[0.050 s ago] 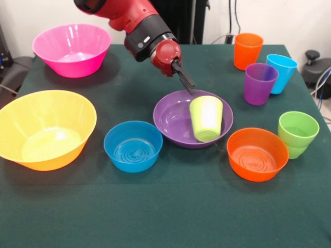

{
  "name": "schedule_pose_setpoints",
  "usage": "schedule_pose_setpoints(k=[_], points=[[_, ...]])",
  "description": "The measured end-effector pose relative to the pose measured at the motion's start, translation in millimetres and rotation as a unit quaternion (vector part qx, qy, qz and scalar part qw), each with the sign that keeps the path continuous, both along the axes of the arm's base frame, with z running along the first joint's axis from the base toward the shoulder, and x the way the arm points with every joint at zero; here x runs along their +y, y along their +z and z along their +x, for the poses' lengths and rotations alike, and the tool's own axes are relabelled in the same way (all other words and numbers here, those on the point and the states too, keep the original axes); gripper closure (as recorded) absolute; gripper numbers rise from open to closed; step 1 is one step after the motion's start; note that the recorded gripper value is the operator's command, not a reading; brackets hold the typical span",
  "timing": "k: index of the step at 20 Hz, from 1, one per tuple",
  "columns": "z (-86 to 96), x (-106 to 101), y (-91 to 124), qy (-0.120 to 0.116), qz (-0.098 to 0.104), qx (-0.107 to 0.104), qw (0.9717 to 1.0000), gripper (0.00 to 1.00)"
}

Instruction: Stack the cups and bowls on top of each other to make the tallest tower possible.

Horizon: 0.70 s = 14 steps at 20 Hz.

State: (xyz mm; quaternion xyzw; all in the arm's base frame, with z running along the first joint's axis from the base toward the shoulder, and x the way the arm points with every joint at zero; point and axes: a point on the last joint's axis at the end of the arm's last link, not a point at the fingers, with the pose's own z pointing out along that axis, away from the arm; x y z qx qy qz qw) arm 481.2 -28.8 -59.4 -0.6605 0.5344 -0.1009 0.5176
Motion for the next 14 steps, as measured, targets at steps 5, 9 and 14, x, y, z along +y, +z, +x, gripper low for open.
schedule_pose_setpoints(k=[5, 9, 14], points=[[-4.4, 2, -9, -0.004, -0.001, 0.004, 1.0000, 0.00], [-6.3, 2, -15, -0.007, -0.002, 0.006, 1.0000, 0.00], [-7.9, -1, -19, -0.008, -0.007, 0.008, 0.9999, 0.00]])
